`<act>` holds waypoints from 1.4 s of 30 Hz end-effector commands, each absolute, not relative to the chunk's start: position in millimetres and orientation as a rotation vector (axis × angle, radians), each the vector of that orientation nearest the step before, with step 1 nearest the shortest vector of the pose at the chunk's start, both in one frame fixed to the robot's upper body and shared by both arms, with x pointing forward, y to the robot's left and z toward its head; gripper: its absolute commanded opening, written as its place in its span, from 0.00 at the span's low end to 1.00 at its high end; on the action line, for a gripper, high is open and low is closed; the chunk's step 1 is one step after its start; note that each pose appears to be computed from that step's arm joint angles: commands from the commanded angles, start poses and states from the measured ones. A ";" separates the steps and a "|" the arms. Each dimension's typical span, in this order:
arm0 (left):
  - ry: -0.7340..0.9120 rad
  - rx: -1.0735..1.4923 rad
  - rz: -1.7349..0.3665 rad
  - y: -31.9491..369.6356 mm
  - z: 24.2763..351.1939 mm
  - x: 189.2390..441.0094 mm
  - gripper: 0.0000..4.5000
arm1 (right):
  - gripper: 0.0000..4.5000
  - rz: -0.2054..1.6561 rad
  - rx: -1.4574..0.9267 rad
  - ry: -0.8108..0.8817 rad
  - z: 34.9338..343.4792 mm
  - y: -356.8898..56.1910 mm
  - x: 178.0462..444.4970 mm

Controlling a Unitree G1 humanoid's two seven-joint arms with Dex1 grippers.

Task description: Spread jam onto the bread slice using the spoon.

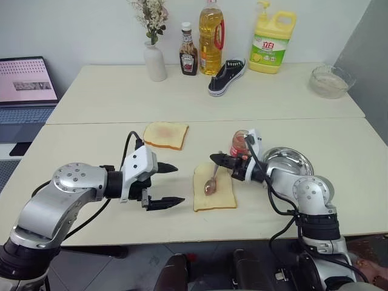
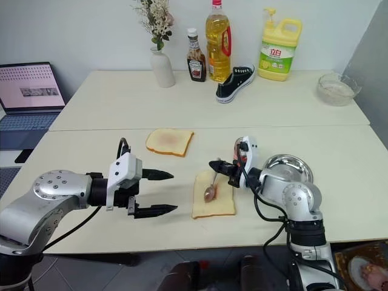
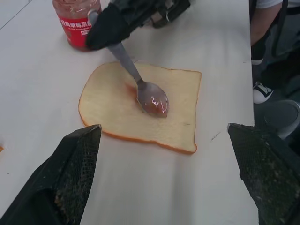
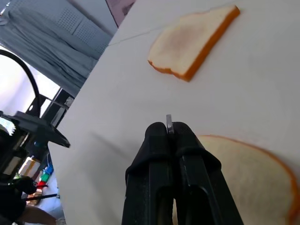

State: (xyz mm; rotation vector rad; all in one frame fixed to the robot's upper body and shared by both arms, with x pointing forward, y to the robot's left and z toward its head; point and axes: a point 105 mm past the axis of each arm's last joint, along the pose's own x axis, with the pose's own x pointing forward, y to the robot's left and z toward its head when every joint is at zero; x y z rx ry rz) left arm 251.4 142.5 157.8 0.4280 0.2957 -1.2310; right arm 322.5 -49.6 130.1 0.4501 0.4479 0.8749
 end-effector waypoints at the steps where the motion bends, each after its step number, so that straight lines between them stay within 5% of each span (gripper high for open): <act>1: 0.263 0.466 -1.231 142.1 165.3 251.0 1.00 | 0.00 0.841 0.368 0.429 128.3 -62.5 325.9; 10: 0.255 0.471 -1.235 140.8 165.3 253.1 1.00 | 0.00 0.781 0.321 0.375 152.2 -103.4 332.9; 19: 0.245 0.475 -1.234 140.2 166.0 254.6 1.00 | 0.00 0.854 0.436 0.312 181.7 -76.9 336.9; 25: 0.239 0.478 -1.237 138.7 166.7 254.8 1.00 | 0.00 0.866 0.489 0.371 164.0 -50.5 340.5; 31: 0.244 0.481 -1.236 140.1 166.5 253.2 1.00 | 0.00 0.808 0.347 0.436 132.9 -66.9 337.7; 42: 0.231 0.483 -1.251 135.7 166.2 256.6 1.00 | 0.00 0.668 0.389 0.330 157.0 -113.7 353.1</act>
